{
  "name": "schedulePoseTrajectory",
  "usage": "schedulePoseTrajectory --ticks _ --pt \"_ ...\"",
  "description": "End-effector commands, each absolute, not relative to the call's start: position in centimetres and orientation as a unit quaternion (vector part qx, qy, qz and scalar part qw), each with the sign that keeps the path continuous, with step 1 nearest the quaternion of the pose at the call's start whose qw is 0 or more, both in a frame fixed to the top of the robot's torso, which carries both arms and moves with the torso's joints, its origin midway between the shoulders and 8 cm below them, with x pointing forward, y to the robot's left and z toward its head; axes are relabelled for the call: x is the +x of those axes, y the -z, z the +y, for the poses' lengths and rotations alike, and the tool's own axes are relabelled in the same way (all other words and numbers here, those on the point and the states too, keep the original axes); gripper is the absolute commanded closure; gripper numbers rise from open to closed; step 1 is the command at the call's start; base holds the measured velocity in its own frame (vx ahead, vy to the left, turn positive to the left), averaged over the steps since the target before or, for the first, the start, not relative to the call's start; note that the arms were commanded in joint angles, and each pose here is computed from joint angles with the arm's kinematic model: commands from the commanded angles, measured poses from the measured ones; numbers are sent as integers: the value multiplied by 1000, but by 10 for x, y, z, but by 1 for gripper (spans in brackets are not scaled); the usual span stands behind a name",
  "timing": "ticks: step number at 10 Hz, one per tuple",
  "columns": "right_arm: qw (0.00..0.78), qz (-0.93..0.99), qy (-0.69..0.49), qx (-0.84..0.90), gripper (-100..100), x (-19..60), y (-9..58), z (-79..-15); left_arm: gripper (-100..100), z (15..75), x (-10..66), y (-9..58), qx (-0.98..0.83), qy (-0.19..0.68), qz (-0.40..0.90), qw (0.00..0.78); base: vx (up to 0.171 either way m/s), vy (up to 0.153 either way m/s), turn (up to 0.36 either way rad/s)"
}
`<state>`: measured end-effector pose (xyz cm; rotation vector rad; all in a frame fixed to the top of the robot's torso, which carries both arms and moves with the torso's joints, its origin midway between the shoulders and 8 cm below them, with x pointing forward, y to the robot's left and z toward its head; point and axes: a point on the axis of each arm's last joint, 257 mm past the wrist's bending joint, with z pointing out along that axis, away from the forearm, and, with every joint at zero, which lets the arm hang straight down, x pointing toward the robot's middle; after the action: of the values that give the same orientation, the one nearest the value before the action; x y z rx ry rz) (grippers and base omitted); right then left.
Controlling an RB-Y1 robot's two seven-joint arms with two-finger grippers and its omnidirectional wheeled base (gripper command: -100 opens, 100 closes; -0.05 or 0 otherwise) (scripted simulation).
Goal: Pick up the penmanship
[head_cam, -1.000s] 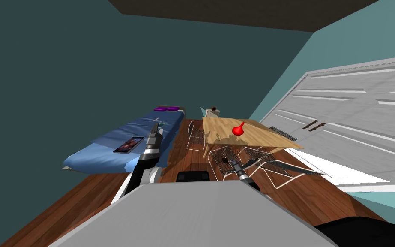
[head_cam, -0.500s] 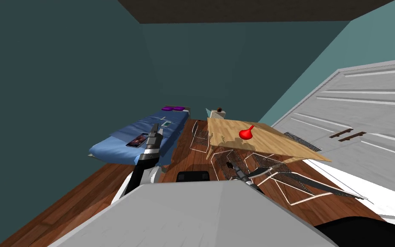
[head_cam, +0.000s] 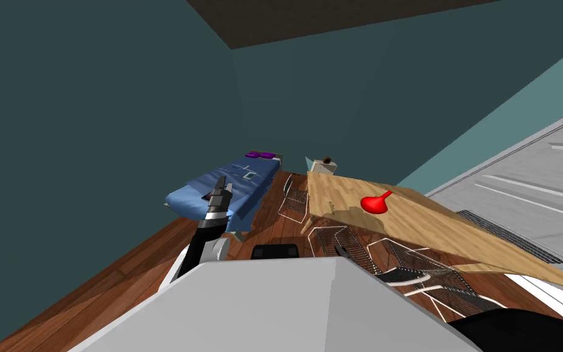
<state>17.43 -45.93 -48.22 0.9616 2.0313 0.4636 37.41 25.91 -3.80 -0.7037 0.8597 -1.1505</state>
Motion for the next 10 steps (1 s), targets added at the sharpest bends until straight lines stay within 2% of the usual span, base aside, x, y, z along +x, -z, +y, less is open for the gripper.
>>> schedulePoseTrajectory --ticks 1,4,6,8,10 --pt "397 818 -165 383 -100 163 487 -472 0 259 374 38 -316 516 385 697 94 10 95" --pt "350 854 -96 372 -100 110 510 -516 0 259 374 38 -315 516 386 697 126 0 320" --pt "350 854 -96 372 -100 110 510 -516 0 259 374 38 -316 516 386 697 68 -1 -4" --pt "322 874 -53 360 -100 79 515 -548 0 259 374 38 -315 516 386 697 79 8 294" --pt "307 883 -28 354 -100 62 515 -566 0 259 374 38 -316 516 386 697 108 -11 91"
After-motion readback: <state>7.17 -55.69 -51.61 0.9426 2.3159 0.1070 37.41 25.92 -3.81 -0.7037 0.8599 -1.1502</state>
